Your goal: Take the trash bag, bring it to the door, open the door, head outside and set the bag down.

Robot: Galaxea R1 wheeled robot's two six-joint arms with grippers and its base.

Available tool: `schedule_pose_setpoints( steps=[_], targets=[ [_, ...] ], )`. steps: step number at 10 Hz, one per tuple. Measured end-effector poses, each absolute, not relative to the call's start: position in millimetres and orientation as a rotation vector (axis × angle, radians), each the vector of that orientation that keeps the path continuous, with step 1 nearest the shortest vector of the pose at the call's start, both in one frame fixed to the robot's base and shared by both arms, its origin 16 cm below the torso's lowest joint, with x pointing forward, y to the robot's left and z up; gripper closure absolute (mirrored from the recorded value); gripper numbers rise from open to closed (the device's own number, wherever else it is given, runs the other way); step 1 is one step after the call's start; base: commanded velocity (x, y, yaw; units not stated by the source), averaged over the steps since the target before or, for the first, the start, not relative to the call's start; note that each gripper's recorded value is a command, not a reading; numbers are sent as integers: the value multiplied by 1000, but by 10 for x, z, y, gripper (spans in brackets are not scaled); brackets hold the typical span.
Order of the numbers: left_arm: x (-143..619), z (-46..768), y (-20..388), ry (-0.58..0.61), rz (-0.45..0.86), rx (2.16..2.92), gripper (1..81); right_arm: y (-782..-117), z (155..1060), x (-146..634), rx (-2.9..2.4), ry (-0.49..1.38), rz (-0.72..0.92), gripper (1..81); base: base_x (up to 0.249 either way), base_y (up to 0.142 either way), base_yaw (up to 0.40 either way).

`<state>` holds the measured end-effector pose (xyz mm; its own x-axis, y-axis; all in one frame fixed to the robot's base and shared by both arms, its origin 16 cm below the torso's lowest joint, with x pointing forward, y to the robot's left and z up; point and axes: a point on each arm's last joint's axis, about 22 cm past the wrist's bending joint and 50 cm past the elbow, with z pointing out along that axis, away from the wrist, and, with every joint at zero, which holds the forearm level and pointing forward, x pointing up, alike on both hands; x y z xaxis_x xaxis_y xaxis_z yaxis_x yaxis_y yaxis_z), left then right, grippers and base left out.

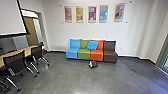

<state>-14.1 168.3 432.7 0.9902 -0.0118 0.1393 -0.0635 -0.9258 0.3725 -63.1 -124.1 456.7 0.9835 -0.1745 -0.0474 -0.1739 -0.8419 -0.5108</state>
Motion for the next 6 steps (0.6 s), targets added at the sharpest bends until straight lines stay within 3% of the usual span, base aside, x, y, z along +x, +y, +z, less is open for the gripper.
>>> schedule_pose_setpoints(
  steps=[6],
  targets=[
    [-144,4326,1682,-54,189,2749,10,-1229,4569,-646,-2590,246,1,10,149,0,0]
  ],
)
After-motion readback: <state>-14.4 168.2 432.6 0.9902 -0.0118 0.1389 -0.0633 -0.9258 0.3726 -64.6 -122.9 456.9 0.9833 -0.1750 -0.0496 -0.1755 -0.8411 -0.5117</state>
